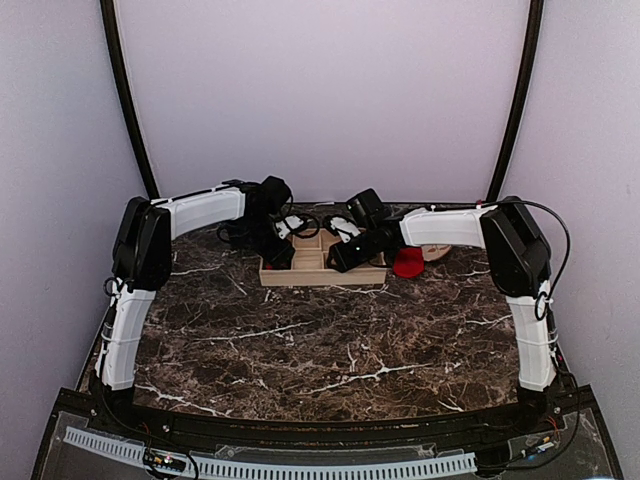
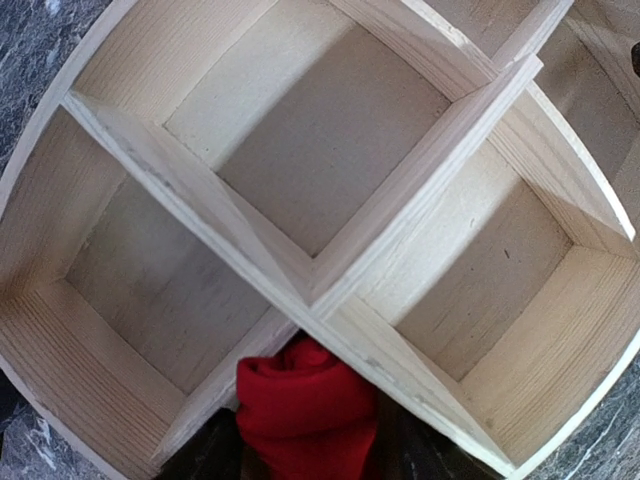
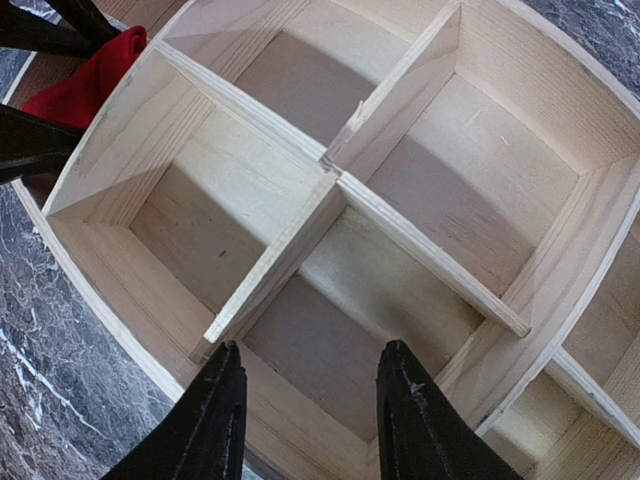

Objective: Roll the socks
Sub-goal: Place the sock in the storage box.

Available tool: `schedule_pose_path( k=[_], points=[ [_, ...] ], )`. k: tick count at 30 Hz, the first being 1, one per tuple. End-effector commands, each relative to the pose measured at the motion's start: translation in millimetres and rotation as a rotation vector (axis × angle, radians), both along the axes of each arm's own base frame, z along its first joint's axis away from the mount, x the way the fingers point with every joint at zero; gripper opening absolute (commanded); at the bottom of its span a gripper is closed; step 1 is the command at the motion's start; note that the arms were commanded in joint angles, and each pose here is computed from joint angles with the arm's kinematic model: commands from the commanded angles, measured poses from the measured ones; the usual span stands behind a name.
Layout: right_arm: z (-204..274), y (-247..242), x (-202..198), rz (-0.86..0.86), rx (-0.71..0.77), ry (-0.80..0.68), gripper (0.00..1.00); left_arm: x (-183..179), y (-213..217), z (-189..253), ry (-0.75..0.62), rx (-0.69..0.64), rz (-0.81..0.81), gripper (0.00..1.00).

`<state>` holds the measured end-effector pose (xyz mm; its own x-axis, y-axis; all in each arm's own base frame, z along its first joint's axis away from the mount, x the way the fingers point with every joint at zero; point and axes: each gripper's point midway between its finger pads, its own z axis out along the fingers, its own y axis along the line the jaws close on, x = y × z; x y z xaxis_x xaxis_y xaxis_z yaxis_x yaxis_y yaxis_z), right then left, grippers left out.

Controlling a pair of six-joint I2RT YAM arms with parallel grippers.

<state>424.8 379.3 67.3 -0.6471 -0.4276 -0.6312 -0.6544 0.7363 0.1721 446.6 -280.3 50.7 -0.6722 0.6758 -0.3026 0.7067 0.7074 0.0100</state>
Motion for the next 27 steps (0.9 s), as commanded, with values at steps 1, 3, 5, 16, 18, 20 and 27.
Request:
schedule_pose_path(
  k=[1, 3, 5, 16, 18, 20, 27],
  points=[
    [6.6, 2.1, 4.1, 0.008, 0.023, -0.013, 0.42, -18.0, 15.7, 11.0, 0.050, 0.049, 0.044, 0.55],
    [5.8, 2.3, 3.3, 0.008, 0.023, -0.009, 0.42, -14.8, 14.8, 20.1, 0.029, 0.041, 0.047, 0.56],
    [6.8, 3.2, 3.3, 0.011, 0.027, -0.010, 0.43, -12.8, 14.2, 27.8, 0.014, 0.034, 0.049, 0.56],
    [10.6, 4.9, 4.8, 0.013, 0.034, -0.013, 0.43, -2.1, 11.0, 66.1, -0.066, 0.002, 0.061, 0.60],
    [11.2, 5.2, 4.9, 0.014, 0.035, -0.013, 0.43, -0.1, 10.8, 71.2, -0.080, -0.003, 0.063, 0.61],
    [11.7, 4.9, 5.2, 0.012, 0.035, -0.015, 0.43, 1.6, 10.5, 75.2, -0.092, -0.009, 0.067, 0.61],
    [12.4, 4.6, 5.0, 0.012, 0.035, -0.017, 0.43, 7.0, 9.1, 87.3, -0.142, -0.034, 0.082, 0.56]
  ],
)
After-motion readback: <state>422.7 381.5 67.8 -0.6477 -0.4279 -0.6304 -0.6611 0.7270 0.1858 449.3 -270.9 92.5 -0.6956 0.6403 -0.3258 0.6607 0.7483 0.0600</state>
